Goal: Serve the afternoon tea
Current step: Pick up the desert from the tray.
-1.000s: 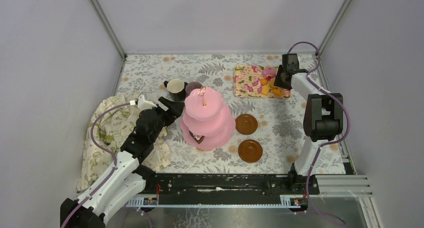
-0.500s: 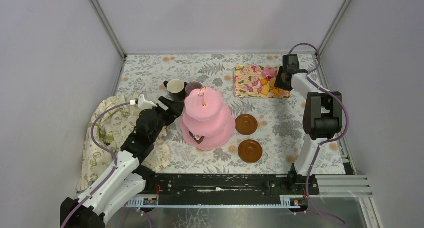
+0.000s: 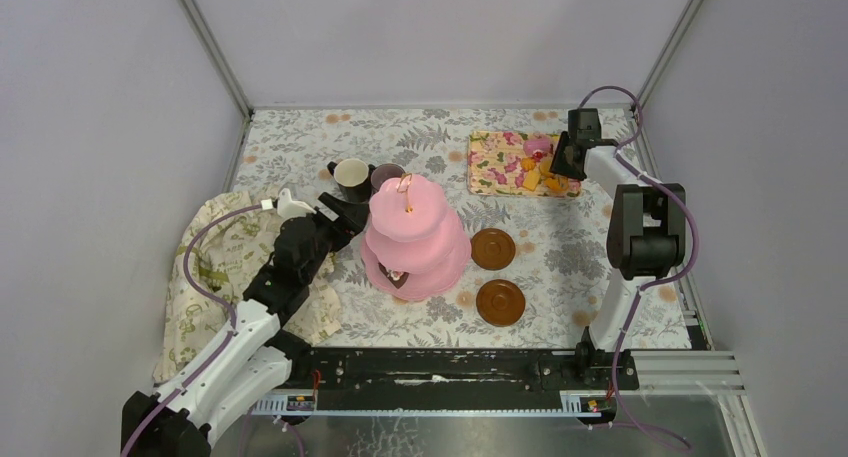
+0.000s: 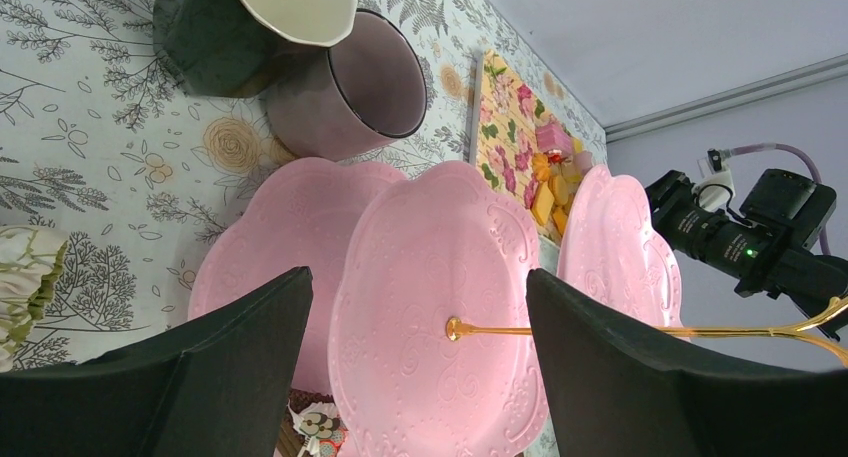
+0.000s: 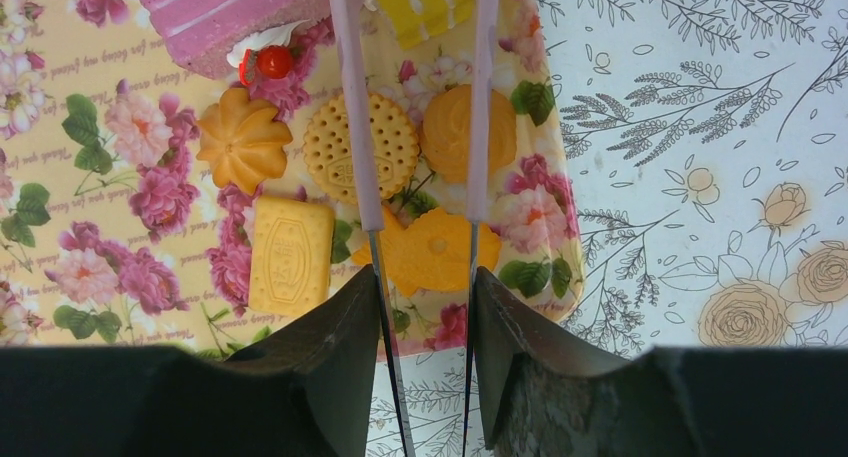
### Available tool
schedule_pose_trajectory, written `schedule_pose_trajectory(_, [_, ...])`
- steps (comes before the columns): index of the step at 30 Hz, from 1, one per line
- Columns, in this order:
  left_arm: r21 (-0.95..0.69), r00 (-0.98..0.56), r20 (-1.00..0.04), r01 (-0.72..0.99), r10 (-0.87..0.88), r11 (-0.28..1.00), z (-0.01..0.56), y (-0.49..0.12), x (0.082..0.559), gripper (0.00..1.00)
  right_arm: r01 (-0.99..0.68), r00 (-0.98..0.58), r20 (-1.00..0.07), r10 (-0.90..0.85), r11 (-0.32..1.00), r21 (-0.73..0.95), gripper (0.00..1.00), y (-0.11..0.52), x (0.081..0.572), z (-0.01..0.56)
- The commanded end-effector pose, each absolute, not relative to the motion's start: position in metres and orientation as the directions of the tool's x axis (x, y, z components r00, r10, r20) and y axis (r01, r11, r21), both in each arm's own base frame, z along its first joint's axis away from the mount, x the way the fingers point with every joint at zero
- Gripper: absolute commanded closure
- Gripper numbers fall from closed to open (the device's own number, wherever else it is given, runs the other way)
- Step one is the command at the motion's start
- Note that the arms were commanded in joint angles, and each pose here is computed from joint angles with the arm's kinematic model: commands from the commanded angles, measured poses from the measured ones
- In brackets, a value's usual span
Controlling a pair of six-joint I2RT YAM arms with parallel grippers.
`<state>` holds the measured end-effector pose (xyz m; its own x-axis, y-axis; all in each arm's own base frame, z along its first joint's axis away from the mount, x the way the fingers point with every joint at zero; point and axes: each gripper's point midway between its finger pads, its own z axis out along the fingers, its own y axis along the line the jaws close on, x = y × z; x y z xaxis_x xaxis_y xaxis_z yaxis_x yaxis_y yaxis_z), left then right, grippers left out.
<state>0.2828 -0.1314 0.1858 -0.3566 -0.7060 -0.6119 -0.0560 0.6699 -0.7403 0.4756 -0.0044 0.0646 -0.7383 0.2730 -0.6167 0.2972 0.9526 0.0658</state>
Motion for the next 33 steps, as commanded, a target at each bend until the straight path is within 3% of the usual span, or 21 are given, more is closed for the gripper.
schedule_pose_trajectory(1, [-0.757, -0.33, -0.614, -0.01, -0.717, 0.653, 0.199, -0.135, 0.286, 0.14, 0.272, -0.702, -0.658, 0.271, 0.957, 0.103, 0.57, -0.002, 0.497, 0.079])
schedule_pose_trajectory(33, [-0.754, -0.337, -0.614, -0.016, -0.714, 0.656, 0.198, -0.138, 0.29, 0.15, 0.301, -0.723, -0.619, 0.307, 0.946, 0.118, 0.55, -0.006, 0.497, 0.057])
